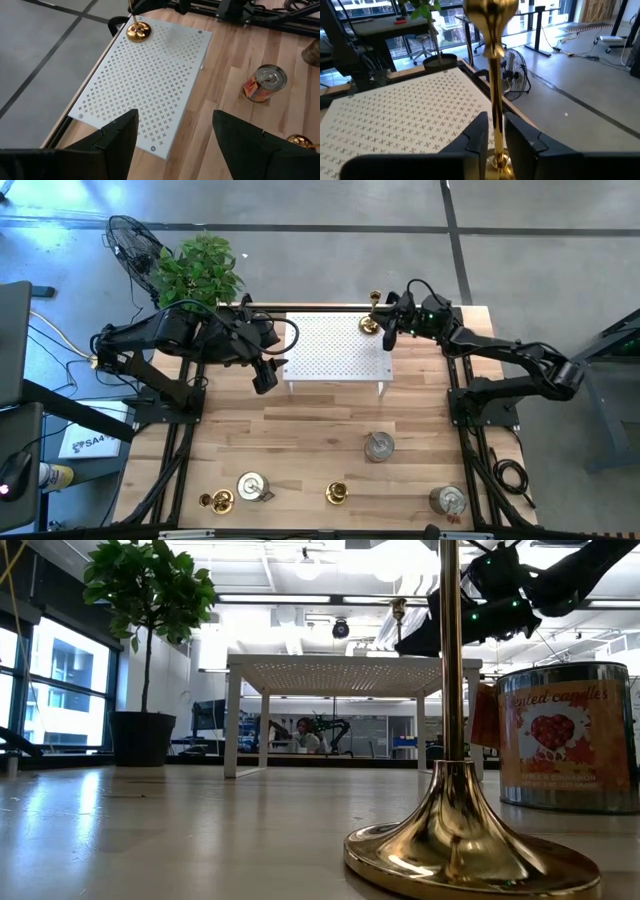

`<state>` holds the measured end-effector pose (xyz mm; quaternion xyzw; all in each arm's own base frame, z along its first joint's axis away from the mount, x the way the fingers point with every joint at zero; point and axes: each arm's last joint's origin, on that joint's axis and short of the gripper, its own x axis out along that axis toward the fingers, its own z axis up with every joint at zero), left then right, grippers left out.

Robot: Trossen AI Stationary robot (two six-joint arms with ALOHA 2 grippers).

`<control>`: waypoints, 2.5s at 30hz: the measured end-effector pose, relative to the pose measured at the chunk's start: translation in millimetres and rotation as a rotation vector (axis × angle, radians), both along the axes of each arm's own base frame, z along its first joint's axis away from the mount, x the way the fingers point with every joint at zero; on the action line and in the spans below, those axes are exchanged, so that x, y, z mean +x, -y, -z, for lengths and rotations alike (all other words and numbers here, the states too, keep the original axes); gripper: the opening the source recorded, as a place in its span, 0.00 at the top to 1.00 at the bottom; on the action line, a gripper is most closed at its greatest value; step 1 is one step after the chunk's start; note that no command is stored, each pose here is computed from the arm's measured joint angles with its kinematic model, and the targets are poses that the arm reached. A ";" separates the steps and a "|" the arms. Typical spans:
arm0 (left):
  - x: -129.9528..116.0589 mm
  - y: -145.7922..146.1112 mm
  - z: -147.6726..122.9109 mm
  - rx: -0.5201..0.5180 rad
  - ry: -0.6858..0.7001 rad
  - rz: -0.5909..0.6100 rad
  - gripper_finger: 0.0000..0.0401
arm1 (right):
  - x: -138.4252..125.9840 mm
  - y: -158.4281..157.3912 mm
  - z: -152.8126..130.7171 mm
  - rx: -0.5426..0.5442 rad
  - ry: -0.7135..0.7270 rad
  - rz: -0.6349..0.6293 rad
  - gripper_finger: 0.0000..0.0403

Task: Pick & Place candle stick holders
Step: Put the top silver scented candle on the shelf

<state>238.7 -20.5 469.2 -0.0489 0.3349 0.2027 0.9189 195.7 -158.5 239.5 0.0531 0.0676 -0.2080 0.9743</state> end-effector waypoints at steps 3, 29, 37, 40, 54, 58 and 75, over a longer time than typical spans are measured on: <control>0.0 0.0 0.0 0.000 0.000 0.000 0.38 | 0.1 0.1 -0.2 0.037 0.019 0.006 0.80; -1.5 -0.1 1.6 0.001 -0.023 0.002 0.38 | -25.5 -19.6 -25.1 0.099 0.048 0.100 0.37; -2.0 -0.2 2.0 0.003 -0.030 0.001 0.38 | -51.5 -51.0 -37.2 0.133 -0.004 0.061 0.36; -2.0 -0.3 2.0 0.003 -0.030 0.001 0.38 | -58.9 -62.4 -43.1 0.150 0.024 0.035 0.36; -1.8 0.2 2.0 -0.010 -0.029 0.009 0.38 | -69.8 -95.3 -54.2 0.223 0.100 -0.110 0.36; 1.2 1.7 4.1 -0.054 -0.034 0.020 0.38 | -66.0 -102.6 -54.4 0.220 0.097 -0.136 0.36; 21.0 5.6 18.6 -0.079 -0.105 0.047 0.38 | -62.0 -137.5 -66.4 0.222 0.018 -0.294 0.36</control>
